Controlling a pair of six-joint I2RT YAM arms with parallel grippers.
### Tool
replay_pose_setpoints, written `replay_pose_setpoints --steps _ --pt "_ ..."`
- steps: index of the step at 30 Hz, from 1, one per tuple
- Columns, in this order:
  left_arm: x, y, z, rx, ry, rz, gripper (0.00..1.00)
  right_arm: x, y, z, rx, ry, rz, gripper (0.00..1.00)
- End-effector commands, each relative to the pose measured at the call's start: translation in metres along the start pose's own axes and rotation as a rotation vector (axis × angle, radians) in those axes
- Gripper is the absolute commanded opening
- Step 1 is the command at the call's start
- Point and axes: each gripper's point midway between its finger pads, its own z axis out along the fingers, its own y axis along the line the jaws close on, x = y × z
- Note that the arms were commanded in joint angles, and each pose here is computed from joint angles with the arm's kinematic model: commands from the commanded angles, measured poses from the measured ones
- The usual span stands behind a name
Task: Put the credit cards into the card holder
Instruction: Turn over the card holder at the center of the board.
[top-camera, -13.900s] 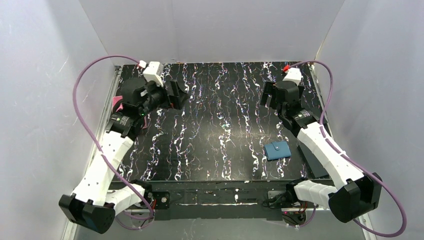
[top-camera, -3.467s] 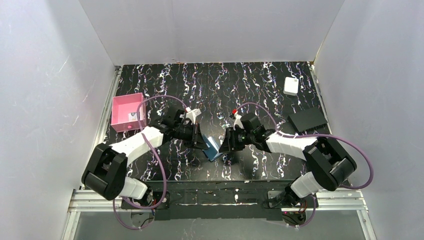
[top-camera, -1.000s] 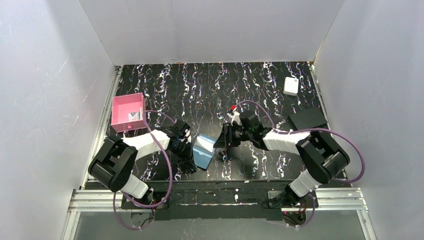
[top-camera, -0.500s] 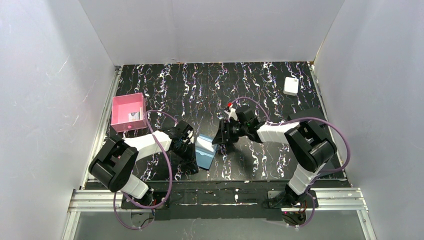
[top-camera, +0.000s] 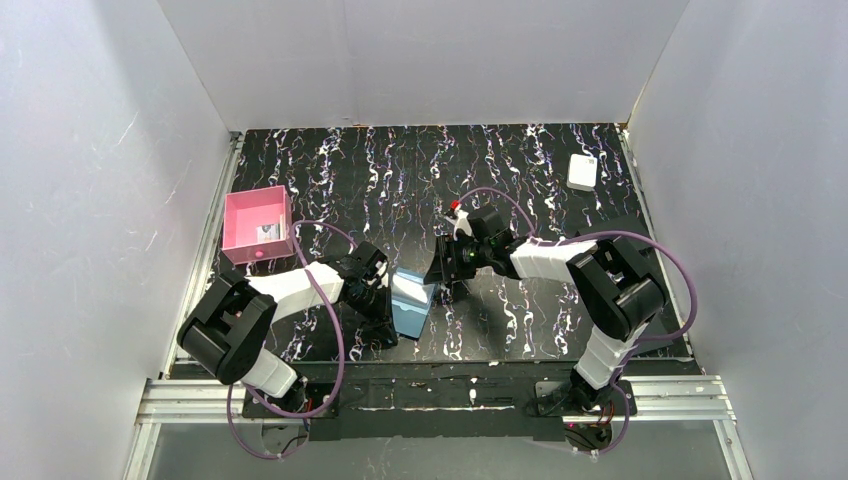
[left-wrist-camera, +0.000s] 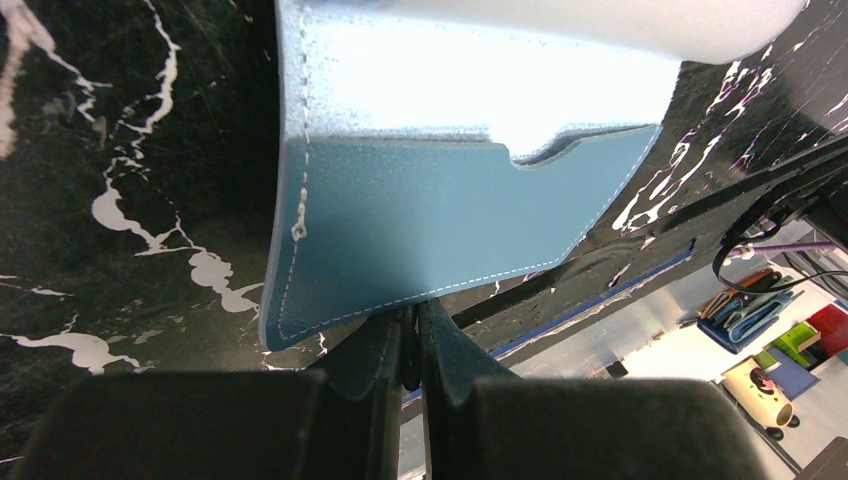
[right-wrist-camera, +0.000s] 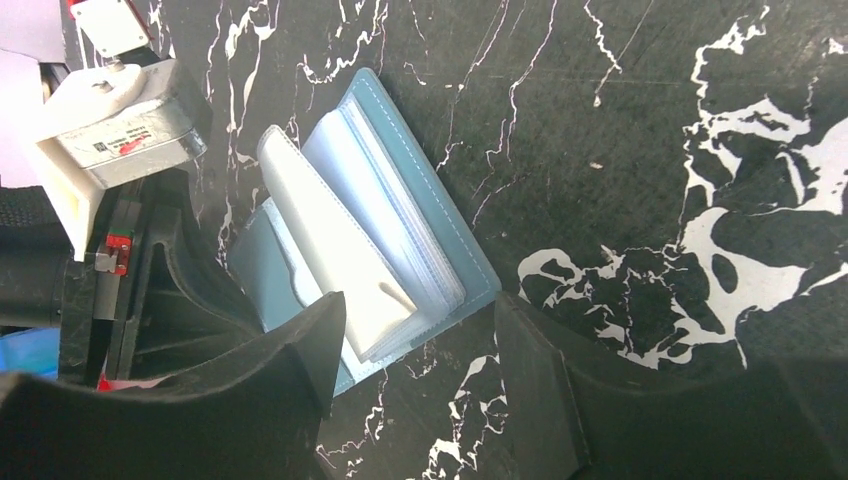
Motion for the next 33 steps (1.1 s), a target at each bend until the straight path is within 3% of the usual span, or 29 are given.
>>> replay_pose_setpoints --steps 1,10,19,33 --pt "0.009 0.061 0.019 -0.248 -0.012 0.013 0.00 -0.018 0.014 -0.002 -0.024 -0.031 -0.073 0.65" --pt "0.007 0.058 0.018 -0.240 -0.017 0.011 0.00 -0.014 0.019 0.000 -0.029 -0.032 -0.094 0.54" --pt "0.007 0.057 0.018 -0.242 -0.011 0.018 0.00 0.000 0.015 0.016 -0.074 0.019 -0.070 0.59" --pt "-0.015 0.051 0.017 -0.277 -0.029 0.067 0.00 0.043 0.114 -0.026 -0.446 0.082 -0.016 0.53"
